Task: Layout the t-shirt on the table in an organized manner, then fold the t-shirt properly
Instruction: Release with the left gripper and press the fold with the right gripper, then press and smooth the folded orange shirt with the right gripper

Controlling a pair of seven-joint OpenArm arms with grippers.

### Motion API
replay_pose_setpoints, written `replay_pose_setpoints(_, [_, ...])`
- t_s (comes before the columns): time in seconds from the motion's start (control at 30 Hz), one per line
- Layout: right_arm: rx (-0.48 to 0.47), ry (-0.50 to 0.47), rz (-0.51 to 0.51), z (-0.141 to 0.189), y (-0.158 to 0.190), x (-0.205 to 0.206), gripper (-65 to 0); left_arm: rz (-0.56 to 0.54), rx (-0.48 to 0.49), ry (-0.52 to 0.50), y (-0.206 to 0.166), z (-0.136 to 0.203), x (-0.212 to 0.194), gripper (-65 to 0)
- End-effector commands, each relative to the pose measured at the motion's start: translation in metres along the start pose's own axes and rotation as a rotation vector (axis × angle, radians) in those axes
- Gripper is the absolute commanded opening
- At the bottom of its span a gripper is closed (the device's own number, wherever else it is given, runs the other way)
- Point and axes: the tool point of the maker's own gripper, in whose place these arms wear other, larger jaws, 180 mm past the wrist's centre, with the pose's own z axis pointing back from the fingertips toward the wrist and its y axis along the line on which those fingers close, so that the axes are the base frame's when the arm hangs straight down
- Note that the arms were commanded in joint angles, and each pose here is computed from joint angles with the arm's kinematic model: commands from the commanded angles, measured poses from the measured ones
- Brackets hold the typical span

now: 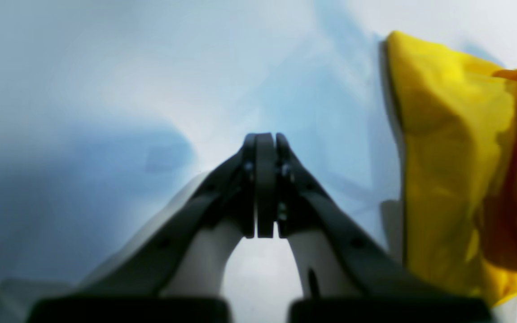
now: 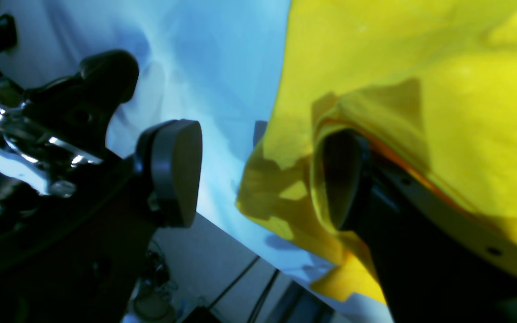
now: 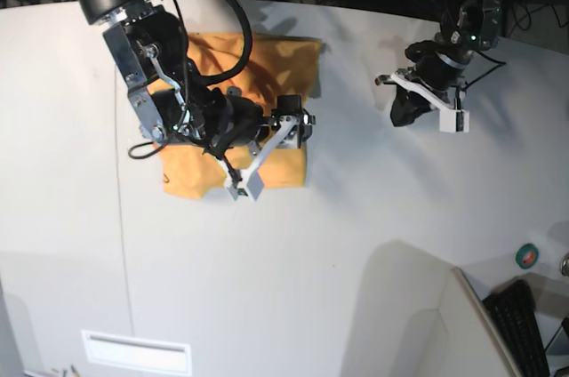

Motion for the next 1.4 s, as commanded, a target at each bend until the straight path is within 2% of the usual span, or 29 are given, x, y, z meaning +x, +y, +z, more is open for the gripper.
replay_pose_setpoints(0.0, [0.036, -0.02, 0.007, -0.002, 0.016, 0.01, -26.9, -0.002, -0.006, -0.035, 0.001, 0.001, 0.011, -65.0])
replay_pose_setpoints(0.2, [0.075, 0.103, 0.141, -0.03, 0.058, -0.018, -27.2, -0.003, -0.006, -0.036, 0.001, 0.001, 0.011, -65.0])
replay_pose_setpoints(0.33, [0.053, 0.104, 0.103, -0.032, 0.059, -0.017, -27.2, -0.007, -0.004, -0.032, 0.001, 0.001, 0.01, -65.0])
replay_pose_setpoints(0.4, [0.058, 0.081, 0.112, -0.026, 0.065, -0.007, -27.0, -0.004, 0.002, -0.024, 0.004, 0.001, 0.006, -65.0])
replay_pose_setpoints(0.5, [0.114, 0.051, 0.193, -0.01, 0.095, -0.004, -27.0, 0.009, 0.02, 0.004, 0.012, -0.001, -0.004, -65.0])
replay_pose_setpoints(0.57, [0.122, 0.049, 0.187, 0.005, 0.103, -0.002, -27.0, 0.017, 0.022, 0.02, 0.012, -0.004, -0.01, -65.0])
replay_pose_setpoints(0.73, [0.121, -0.007, 0.184, 0.039, 0.106, 0.009, -27.2, 0.004, -0.059, 0.07, -0.022, -0.03, -0.024, -65.0])
replay_pose_setpoints(0.83, [0.033, -0.085, 0.068, 0.058, 0.071, 0.031, -27.2, -0.022, -0.102, 0.097, -0.039, -0.043, -0.027, -65.0])
replay_pose_setpoints(0.93, [-0.087, -0.158, -0.072, 0.076, 0.013, 0.057, -28.7, -0.035, -0.119, 0.103, -0.045, -0.049, -0.026, -65.0])
replay_pose_setpoints(0.97, [-0.129, -0.181, -0.117, 0.081, -0.009, 0.064, -32.3, -0.034, -0.117, 0.101, -0.044, -0.05, -0.025, -65.0])
replay_pose_setpoints(1.0, [-0.168, -0.212, -0.161, 0.086, -0.031, 0.068, -38.6, -0.036, -0.118, 0.096, -0.045, -0.051, -0.022, -65.0])
replay_pose_setpoints(1.03, [-0.206, -0.256, -0.196, 0.092, -0.052, 0.075, -45.9, -0.039, -0.122, 0.09, -0.046, -0.053, -0.019, -65.0])
replay_pose_setpoints(1.1, [-0.292, -0.333, -0.245, 0.101, -0.092, 0.08, -64.8, -0.042, -0.12, 0.091, -0.045, -0.056, -0.017, -65.0])
replay_pose_setpoints(1.2, [-0.374, -0.374, -0.288, 0.1, -0.128, 0.072, -65.0, -0.025, -0.113, 0.092, -0.045, -0.067, -0.014, -65.0])
replay_pose_setpoints(1.3, [-0.414, -0.318, -0.325, 0.085, -0.145, 0.055, -65.0, -0.012, -0.11, 0.089, -0.048, -0.079, -0.008, -65.0])
replay_pose_setpoints(1.37, [-0.442, -0.278, -0.35, 0.077, -0.158, 0.043, -65.0, -0.038, -0.141, 0.104, -0.061, -0.087, -0.008, -65.0])
